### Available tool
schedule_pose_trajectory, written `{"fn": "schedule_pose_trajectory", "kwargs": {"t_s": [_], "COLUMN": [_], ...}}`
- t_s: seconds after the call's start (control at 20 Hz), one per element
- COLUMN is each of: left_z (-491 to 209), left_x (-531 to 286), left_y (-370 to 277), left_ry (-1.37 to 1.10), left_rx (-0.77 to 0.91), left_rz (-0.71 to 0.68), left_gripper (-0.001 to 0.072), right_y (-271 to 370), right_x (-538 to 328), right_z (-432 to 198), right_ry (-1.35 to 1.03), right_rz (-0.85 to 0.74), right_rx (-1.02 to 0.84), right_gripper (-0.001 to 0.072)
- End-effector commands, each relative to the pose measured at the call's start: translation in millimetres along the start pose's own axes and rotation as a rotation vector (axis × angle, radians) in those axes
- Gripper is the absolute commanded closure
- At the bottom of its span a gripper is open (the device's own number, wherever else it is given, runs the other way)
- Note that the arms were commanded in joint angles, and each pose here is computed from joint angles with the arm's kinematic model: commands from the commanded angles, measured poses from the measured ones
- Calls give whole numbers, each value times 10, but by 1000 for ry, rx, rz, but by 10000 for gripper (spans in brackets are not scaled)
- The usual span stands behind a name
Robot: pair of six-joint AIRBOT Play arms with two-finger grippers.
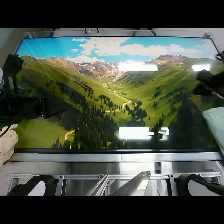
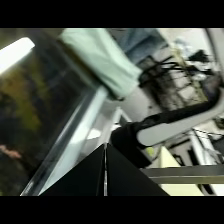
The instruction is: Fold the shirts.
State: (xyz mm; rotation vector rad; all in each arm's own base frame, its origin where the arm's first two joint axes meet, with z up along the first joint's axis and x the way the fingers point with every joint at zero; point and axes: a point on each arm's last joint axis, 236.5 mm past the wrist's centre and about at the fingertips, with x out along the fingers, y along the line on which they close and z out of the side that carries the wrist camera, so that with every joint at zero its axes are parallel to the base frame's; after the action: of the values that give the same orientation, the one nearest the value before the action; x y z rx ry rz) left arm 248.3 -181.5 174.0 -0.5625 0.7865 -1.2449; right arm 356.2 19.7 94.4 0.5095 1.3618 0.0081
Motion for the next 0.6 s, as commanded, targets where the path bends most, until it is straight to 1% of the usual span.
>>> {"fn": "schedule_pose_trajectory", "kwargs": {"t_s": [0.0,0.15,0.25,0.4,0.55], "left_z": [-334,-818,-1057,-1219,-1216], "left_x": [12,121,173,204,193], "left_y": [163,254,311,261,169], "left_ry": [-4,-16,-28,-34,-51], "left_rx": [-34,-117,-144,-130,-84], "left_rz": [143,156,171,174,186], "left_gripper": [692,692,691,691,691], "right_y": [972,1168,1097,972,1023], "right_x": [121,495,828,994,975], "right_z": [-718,-1617,-1973,-2144,-2191], "right_ry": [-72,-77,-109,-76,-62], "right_rz": [113,192,235,233,261], "right_rx": [-341,-517,-586,-582,-561], "right_gripper": [695,694,694,694,694]}}
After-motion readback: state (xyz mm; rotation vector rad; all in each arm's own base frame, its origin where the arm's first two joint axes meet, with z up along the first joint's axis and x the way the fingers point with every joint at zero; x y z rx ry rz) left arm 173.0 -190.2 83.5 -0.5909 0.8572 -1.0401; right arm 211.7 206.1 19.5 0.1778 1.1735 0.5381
